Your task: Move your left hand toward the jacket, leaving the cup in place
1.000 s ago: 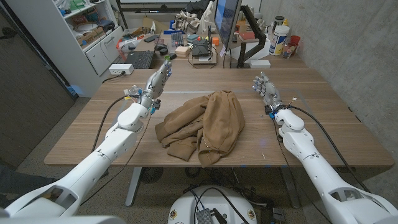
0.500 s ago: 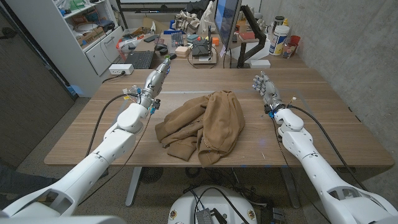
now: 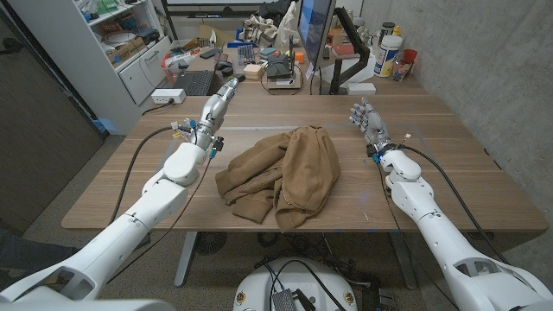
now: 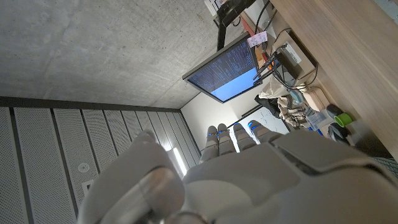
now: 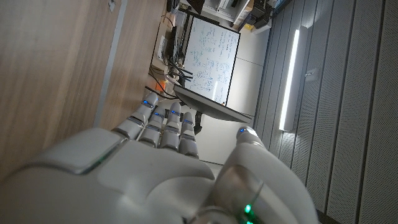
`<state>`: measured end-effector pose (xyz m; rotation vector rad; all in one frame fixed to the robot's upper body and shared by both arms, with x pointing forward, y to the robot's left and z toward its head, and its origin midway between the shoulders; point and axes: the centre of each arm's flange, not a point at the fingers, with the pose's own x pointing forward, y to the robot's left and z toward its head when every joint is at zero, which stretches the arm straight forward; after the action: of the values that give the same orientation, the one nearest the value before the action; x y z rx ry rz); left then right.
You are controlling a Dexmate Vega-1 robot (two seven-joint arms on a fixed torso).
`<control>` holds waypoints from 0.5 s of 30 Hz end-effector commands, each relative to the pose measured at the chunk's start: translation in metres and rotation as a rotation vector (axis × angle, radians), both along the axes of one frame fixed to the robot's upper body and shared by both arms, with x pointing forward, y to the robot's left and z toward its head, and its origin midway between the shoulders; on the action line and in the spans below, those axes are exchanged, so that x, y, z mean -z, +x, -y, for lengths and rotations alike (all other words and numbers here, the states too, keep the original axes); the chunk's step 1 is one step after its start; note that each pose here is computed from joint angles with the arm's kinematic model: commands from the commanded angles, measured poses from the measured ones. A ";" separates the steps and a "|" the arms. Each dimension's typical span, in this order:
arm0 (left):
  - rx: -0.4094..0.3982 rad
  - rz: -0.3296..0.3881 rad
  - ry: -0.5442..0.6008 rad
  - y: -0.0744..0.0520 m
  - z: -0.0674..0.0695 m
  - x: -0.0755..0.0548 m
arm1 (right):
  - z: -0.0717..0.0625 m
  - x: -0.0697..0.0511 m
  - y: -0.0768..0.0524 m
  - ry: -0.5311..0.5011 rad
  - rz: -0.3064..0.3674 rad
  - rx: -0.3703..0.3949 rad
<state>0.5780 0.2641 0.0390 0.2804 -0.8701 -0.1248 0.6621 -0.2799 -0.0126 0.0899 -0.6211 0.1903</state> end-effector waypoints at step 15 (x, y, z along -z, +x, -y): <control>-0.176 0.146 0.149 -0.029 0.020 -0.017 | -0.002 0.001 -0.001 0.010 0.004 -0.011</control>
<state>0.5611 0.2529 0.0476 0.4377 -0.9280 -0.0262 0.6622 -0.2795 -0.0126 0.1014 -0.6241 0.1949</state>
